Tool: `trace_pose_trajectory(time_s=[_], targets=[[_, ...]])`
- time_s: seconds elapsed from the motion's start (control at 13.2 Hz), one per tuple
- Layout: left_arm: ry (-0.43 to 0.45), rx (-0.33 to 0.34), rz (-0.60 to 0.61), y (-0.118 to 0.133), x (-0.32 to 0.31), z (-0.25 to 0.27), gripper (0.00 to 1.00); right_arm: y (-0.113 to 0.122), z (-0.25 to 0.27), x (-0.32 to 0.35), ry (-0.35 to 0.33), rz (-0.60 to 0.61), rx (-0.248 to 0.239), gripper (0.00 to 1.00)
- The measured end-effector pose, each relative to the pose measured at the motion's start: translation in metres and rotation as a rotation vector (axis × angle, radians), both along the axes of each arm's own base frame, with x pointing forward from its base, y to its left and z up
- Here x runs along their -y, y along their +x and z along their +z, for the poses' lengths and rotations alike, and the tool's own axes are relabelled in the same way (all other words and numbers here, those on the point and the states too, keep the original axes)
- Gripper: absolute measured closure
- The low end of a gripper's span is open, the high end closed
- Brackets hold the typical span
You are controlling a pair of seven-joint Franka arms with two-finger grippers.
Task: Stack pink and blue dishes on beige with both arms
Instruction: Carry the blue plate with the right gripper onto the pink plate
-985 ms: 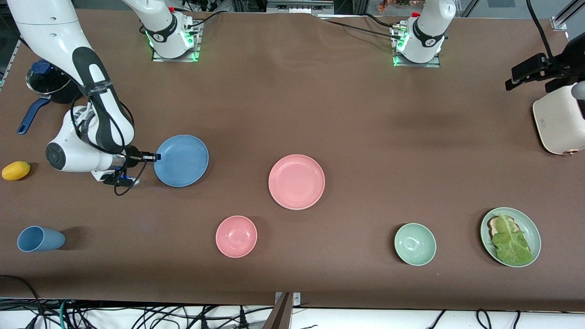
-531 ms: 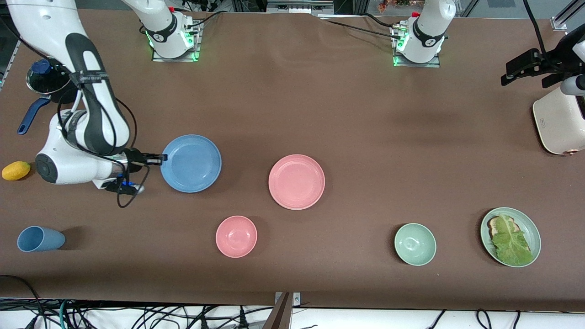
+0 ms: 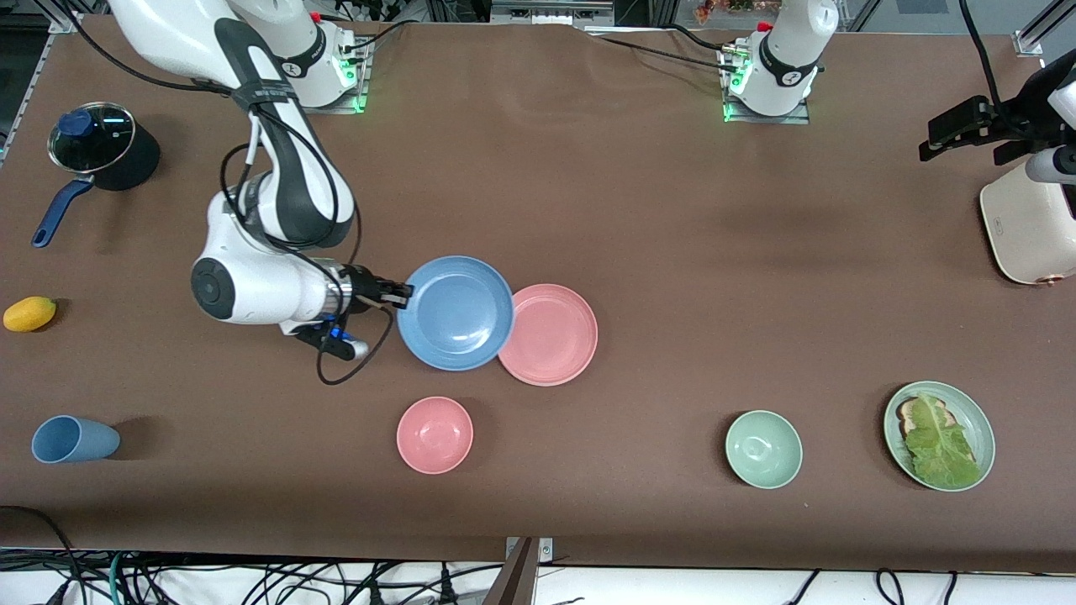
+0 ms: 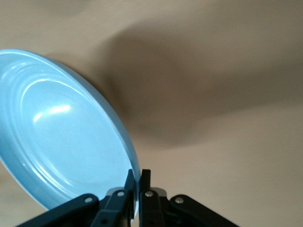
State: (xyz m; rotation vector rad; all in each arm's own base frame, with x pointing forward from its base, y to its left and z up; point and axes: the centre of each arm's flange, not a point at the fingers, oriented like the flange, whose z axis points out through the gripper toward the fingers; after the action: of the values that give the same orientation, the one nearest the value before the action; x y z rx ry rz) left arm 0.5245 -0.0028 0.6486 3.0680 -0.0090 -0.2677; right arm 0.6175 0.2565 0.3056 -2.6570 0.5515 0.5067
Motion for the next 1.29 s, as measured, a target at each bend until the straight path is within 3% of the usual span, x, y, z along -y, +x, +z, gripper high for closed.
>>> trace_pose_trajectory(time_s=[0.23, 0.53, 0.99, 1.29], targets=[[0.000, 0.000, 0.000, 0.000, 0.000, 0.000, 0.00, 0.000, -0.019, -0.039, 0.029, -0.084, 0.054, 0.95], [0.000, -0.001, 0.000, 0.000, 0.000, 0.000, 0.00, -0.015, -0.057, -0.097, 0.011, -0.083, 0.136, 0.95], [0.000, -0.001, 0.000, 0.000, 0.000, -0.001, 0.00, -0.031, -0.073, -0.130, 0.005, -0.050, 0.157, 0.95], [0.000, -0.001, 0.000, 0.000, 0.000, -0.001, 0.00, -0.036, -0.088, -0.133, -0.009, -0.041, 0.144, 0.95]])
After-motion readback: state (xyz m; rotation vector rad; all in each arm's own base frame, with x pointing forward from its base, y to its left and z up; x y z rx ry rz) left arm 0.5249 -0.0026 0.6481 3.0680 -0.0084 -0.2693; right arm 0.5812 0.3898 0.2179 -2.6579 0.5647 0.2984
